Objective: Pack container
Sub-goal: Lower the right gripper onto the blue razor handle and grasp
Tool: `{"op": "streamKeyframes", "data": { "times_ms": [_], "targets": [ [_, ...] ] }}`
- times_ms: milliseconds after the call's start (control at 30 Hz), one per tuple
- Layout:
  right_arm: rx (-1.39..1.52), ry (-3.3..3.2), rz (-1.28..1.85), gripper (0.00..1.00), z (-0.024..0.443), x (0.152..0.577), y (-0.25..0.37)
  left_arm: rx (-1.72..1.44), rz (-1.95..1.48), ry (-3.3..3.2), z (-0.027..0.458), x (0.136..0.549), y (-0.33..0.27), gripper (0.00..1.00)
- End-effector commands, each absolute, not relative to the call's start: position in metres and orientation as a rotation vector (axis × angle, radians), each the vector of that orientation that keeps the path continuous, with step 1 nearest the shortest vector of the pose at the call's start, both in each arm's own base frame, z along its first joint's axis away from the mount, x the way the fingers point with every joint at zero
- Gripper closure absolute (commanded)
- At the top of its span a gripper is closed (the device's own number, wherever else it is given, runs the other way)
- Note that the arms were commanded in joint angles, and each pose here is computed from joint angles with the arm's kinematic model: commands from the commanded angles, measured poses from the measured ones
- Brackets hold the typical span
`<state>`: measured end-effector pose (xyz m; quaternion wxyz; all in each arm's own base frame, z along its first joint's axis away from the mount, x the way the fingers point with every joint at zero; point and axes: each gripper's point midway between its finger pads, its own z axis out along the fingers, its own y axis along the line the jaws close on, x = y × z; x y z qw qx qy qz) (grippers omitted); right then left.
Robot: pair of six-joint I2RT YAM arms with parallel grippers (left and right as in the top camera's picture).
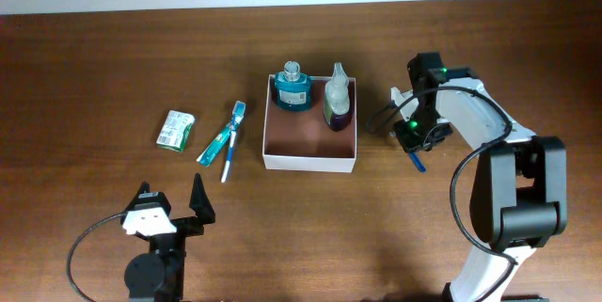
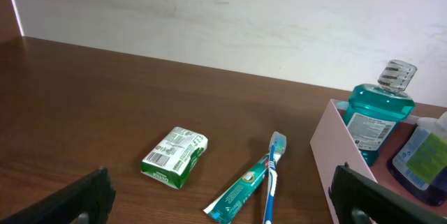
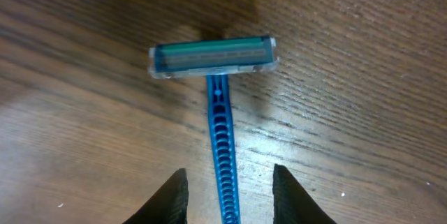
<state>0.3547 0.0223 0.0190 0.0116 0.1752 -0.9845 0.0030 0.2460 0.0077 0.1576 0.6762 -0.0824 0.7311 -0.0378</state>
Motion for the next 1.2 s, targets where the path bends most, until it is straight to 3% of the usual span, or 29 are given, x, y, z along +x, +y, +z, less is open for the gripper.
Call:
{"op": "streamKeyframes", "data": {
  "times_ms": [0, 400, 533, 800, 1167],
  "targets": [
    [0.533, -3.06, 0.049, 0.67, 0.009, 0.349, 0.016, -0.164, -0.077, 1.643, 0.156, 0.246, 0.007, 0.01],
    [0.535, -3.075, 0.052, 0.69, -0.01, 0.344, 0.016, -0.164, -0.077, 1.643, 0.156, 0.246, 0.007, 0.01],
    [0.535, -3.078, 0.053, 0.81, -0.01, 0.345, 0.016, -0.164, -0.077, 1.643, 0.156, 0.246, 0.007, 0.01],
    [0.486, -3.086, 0.052, 0.96, -0.01, 0.345, 0.016, -0.164, -0.077, 1.643, 0.156, 0.246, 0.007, 0.01],
    [0.375, -3.132, 0.056, 0.96, 0.007, 0.36, 0.017, -0.163, -0.077, 1.643, 0.156, 0.246, 0.007, 0.01]
  ]
}}
